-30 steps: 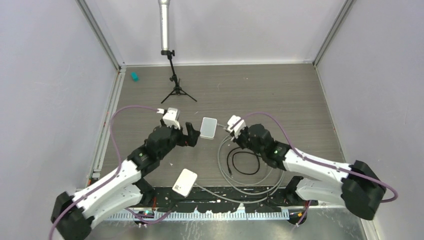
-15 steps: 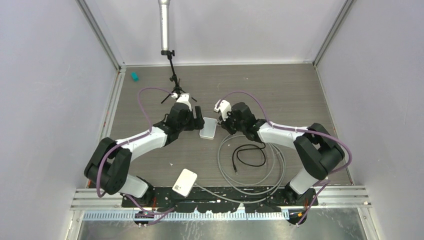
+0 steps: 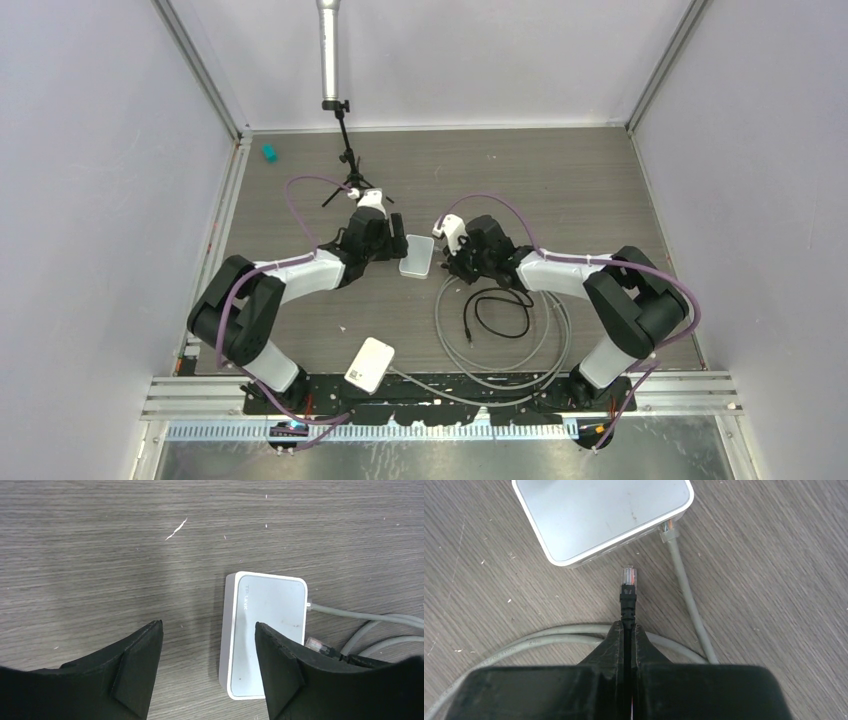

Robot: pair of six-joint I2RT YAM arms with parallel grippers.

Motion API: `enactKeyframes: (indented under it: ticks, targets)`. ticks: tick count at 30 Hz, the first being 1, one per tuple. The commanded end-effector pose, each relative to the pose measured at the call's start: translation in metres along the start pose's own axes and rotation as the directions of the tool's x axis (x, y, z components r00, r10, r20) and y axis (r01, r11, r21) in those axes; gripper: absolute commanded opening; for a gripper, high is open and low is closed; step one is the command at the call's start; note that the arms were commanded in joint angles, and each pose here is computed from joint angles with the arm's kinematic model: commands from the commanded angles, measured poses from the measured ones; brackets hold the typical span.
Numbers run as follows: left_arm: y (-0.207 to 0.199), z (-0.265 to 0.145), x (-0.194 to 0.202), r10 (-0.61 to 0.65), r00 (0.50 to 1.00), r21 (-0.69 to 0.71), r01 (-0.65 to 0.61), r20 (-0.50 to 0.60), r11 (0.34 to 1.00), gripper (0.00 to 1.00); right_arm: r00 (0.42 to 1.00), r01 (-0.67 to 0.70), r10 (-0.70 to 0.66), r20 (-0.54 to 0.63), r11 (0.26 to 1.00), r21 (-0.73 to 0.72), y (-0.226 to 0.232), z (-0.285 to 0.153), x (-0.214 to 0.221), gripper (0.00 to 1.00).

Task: Insert the plug into the switch port
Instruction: Insert the connector into the switch port.

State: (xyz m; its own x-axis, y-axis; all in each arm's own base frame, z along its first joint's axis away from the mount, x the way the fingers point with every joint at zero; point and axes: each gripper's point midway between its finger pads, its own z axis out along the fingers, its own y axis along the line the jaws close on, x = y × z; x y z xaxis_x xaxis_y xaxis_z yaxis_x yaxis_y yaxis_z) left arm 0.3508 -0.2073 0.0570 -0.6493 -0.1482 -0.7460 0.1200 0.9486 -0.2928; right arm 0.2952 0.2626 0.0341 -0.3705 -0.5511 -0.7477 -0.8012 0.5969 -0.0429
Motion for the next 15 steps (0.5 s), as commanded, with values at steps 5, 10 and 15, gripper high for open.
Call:
enactKeyframes:
  ticks: [5, 10, 15]
  targets:
    - [-0.006, 0.012, -0.014, 0.007, 0.999, 0.021, -0.008, 0.051, 1.000, 0.63, 0.998, 0.020, -0.013, 0.056, 0.991, -0.129, 0.018, 0.003, -0.025, 0.00]
    - [-0.004, 0.018, -0.009, 0.015, 1.000, 0.009, -0.016, 0.024, 1.000, 0.61, 0.991, 0.039, -0.013, 0.136, 0.980, -0.193, 0.030, 0.001, -0.036, 0.01]
    - [-0.002, 0.018, -0.007, 0.020, 1.000, -0.001, -0.020, 0.017, 1.000, 0.60, 0.987, 0.037, -0.001, 0.164, 0.975, -0.218, 0.034, 0.006, -0.040, 0.01]
